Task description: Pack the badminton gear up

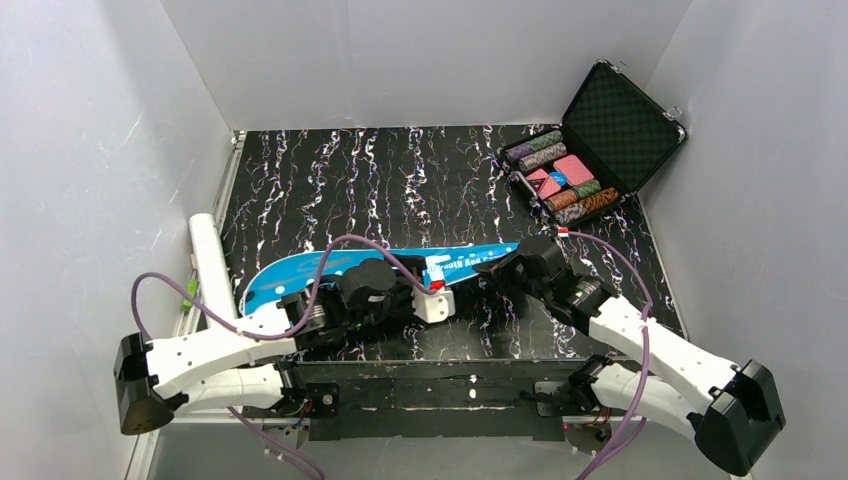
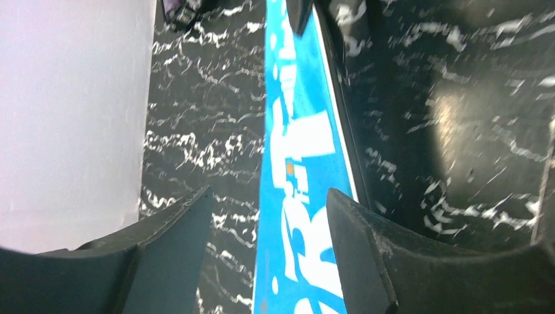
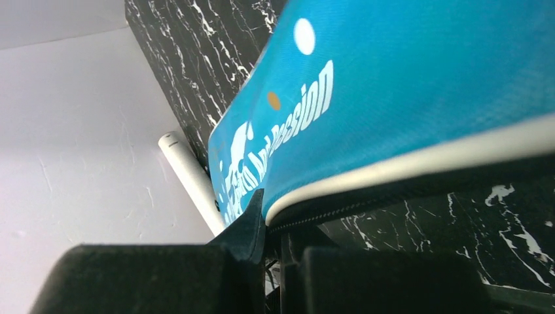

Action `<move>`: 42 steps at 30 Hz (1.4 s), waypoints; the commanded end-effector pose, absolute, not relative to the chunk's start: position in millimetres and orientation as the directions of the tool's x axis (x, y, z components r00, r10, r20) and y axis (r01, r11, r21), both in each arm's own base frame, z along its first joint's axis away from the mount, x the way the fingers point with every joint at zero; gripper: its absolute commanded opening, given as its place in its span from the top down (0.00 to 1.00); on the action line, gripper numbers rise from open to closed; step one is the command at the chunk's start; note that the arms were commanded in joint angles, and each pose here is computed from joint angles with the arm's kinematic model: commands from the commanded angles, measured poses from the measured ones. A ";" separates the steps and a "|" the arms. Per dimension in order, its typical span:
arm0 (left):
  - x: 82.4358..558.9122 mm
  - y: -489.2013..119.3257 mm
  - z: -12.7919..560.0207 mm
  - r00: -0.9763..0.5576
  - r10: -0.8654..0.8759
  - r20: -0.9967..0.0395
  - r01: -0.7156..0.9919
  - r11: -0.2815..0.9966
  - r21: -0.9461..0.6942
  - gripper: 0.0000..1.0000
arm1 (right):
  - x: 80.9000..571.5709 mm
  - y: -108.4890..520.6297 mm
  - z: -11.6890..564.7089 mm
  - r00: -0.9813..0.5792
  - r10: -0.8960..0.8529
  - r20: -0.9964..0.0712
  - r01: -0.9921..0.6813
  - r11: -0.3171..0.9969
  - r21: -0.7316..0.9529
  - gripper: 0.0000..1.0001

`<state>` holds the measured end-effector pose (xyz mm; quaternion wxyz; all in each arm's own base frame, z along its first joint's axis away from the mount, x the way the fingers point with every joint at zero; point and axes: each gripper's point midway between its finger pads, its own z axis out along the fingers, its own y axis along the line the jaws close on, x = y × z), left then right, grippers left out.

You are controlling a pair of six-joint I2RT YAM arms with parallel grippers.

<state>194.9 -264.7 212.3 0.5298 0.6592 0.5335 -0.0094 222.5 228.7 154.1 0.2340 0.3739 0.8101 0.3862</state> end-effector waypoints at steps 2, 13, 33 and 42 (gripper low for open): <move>170.6 -303.3 225.2 0.417 0.601 -0.682 0.789 0.133 0.599 0.36 | 227.7 238.3 204.7 -0.612 0.785 -0.094 0.326 0.358 0.875 0.99; 165.3 -308.4 180.9 0.447 0.662 -0.602 0.768 0.062 0.638 0.31 | 224.8 243.5 218.6 -0.628 0.774 -0.087 0.308 0.349 0.885 0.99; 185.6 -308.7 208.4 0.444 0.645 -0.623 0.716 0.162 0.679 1.00 | 186.3 249.1 244.1 -0.696 0.707 -0.127 0.234 0.390 0.891 0.99; 192.4 -304.9 236.9 0.335 0.611 -0.718 0.804 0.212 0.556 1.00 | 168.0 233.9 272.0 -0.712 0.683 -0.164 0.106 0.335 0.936 0.39</move>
